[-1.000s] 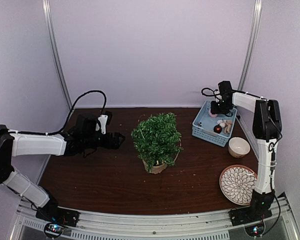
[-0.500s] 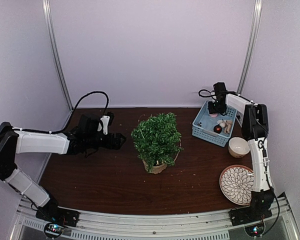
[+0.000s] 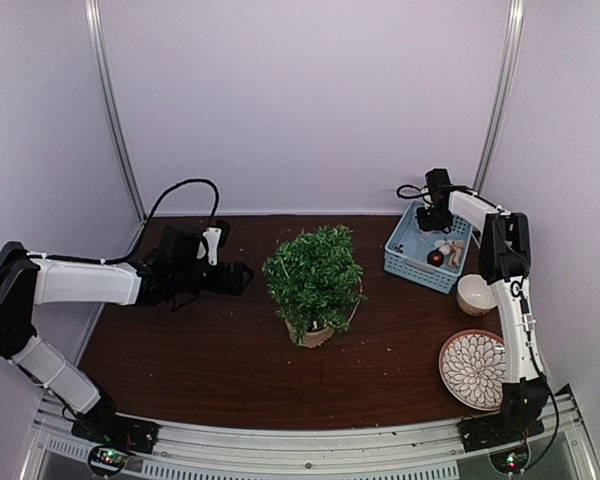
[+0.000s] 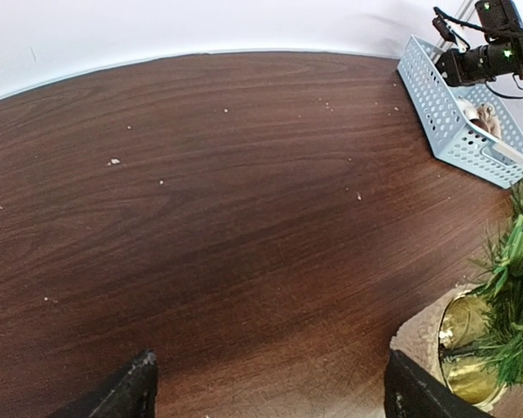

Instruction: Decorate the small christmas tree

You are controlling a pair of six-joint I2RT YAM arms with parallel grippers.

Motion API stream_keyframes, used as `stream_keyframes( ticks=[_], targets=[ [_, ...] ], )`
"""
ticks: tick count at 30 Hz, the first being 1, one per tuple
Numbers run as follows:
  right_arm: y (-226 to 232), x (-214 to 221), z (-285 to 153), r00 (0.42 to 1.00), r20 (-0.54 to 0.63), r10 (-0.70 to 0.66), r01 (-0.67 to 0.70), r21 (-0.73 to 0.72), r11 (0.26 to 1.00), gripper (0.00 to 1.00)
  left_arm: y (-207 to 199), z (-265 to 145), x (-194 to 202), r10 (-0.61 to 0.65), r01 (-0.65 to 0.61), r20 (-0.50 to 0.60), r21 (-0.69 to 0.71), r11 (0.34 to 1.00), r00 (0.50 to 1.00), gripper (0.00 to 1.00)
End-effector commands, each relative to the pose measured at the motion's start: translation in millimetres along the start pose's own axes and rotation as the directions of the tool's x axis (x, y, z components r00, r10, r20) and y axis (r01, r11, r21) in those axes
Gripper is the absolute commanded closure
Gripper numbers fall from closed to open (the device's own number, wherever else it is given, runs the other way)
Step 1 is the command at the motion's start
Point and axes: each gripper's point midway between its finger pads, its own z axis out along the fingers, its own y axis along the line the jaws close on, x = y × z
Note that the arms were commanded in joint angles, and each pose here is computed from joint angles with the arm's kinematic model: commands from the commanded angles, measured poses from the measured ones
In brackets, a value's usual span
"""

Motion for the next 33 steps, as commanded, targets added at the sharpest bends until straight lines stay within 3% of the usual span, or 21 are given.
stream_keyframes(
  ticks=[1, 3, 12, 20, 28, 33],
  targets=[
    [-12.0, -4.0, 0.6, 1.0, 0.006, -0.018, 0.018, 0.049, 0.999, 0.91, 0.3, -1.9, -15.1, 0.009, -0.009, 0.046, -0.001, 1.0, 0.999, 0.11],
    [-13.7, -6.2, -6.3, 1.0, 0.01, -0.005, 0.005, 0.051, 0.999, 1.0, -0.4, -4.5, -16.8, 0.01, -0.011, 0.056, 0.002, 1.0, 0.998, 0.11],
    [-2.9, -32.0, -76.5, 0.984, 0.158, 0.086, -0.08, -0.045, 0.996, 1.0, -4.7, -18.5, -30.7, 0.039, -0.041, 0.117, 0.015, 0.999, 0.992, 0.11],
    [4.8, -35.7, -129.6, 0.969, 0.205, 0.134, -0.106, -0.142, 0.984, 1.0, -11.6, -31.9, -35.8, 0.064, -0.073, 0.159, 0.049, 0.996, 0.985, 0.11],
    [23.1, -43.0, -228.8, 0.924, 0.324, 0.201, -0.1, -0.302, 0.948, 1.0, -32.9, -63.3, -56.4, 0.15, -0.191, 0.324, 0.098, 0.977, 0.934, 0.15],
    [38.5, -38.6, -296.8, 0.901, 0.393, 0.185, -0.039, -0.35, 0.936, 1.0, -50.3, -75.0, -58.3, 0.228, -0.282, 0.358, 0.105, 0.954, 0.905, 0.18]
  ],
)
